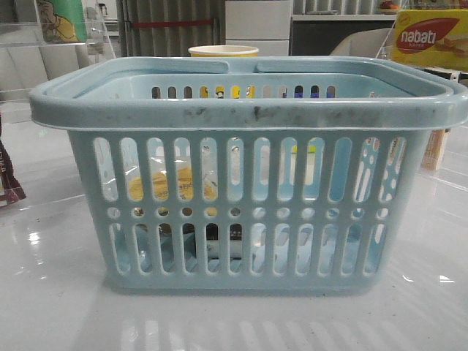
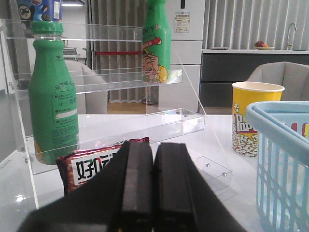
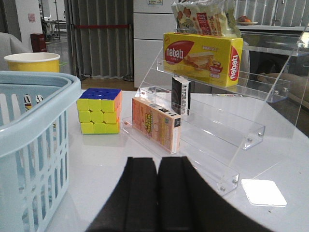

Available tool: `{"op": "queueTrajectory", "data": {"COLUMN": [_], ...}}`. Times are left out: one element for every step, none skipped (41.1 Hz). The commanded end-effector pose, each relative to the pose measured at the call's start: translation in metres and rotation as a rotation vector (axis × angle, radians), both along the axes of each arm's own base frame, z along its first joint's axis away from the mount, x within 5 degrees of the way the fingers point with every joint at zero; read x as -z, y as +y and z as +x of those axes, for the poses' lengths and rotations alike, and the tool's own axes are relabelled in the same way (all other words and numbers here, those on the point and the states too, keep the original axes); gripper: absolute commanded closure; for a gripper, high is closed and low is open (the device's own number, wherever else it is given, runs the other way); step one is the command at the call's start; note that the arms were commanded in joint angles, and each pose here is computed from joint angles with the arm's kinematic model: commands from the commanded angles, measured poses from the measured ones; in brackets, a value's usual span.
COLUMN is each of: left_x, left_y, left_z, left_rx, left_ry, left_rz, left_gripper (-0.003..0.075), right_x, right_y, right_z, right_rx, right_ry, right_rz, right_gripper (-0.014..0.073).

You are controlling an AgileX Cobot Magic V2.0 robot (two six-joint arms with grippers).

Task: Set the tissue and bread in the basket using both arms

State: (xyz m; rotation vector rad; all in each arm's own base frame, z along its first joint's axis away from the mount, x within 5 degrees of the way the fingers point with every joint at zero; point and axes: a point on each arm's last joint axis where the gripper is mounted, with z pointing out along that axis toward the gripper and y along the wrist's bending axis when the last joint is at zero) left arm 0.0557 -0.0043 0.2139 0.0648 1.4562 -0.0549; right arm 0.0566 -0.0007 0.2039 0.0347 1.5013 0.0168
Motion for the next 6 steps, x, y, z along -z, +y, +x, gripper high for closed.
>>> {"op": "queueTrajectory", "data": {"left_x": [-0.0062,-0.0062,-0.0062,-0.0062,-0.0062,-0.0062], "left_y": [0.0003,0.0003,0.0003,0.0003,0.0003,0.0003], "left_z": [-0.0024,-0.0024,-0.0024,-0.0024,-0.0024,-0.0024], "left_rx": [0.004,0.004,0.004,0.004,0.004,0.004], "left_ry": [-0.093,-0.093,-0.093,-0.093,-0.093,-0.093], "left_rz": [-0.023,-0.023,-0.023,-0.023,-0.023,-0.023], "left_gripper": [0.0627,0.0627,0.0627,0.0627,0.0627,0.0627], "right_x": [-0.0109,-0.0109,-0.0109,-0.0109,-0.0109,-0.0109], "right_y": [0.0001,0.0001,0.0001,0.0001,0.0001,0.0001], "right_z": [-0.0029,-0.0029,-0.0029,-0.0029,-0.0029,-0.0029], "right_rx": [0.000,0.000,0.000,0.000,0.000,0.000], "right_ry": [-0.113,-0.113,-0.113,-0.113,-0.113,-0.113], "right_rz": [0.004,0.004,0.004,0.004,0.004,0.004], "right_gripper": [0.0557,0.0557,0.0557,0.0557,0.0557,0.0557]}}
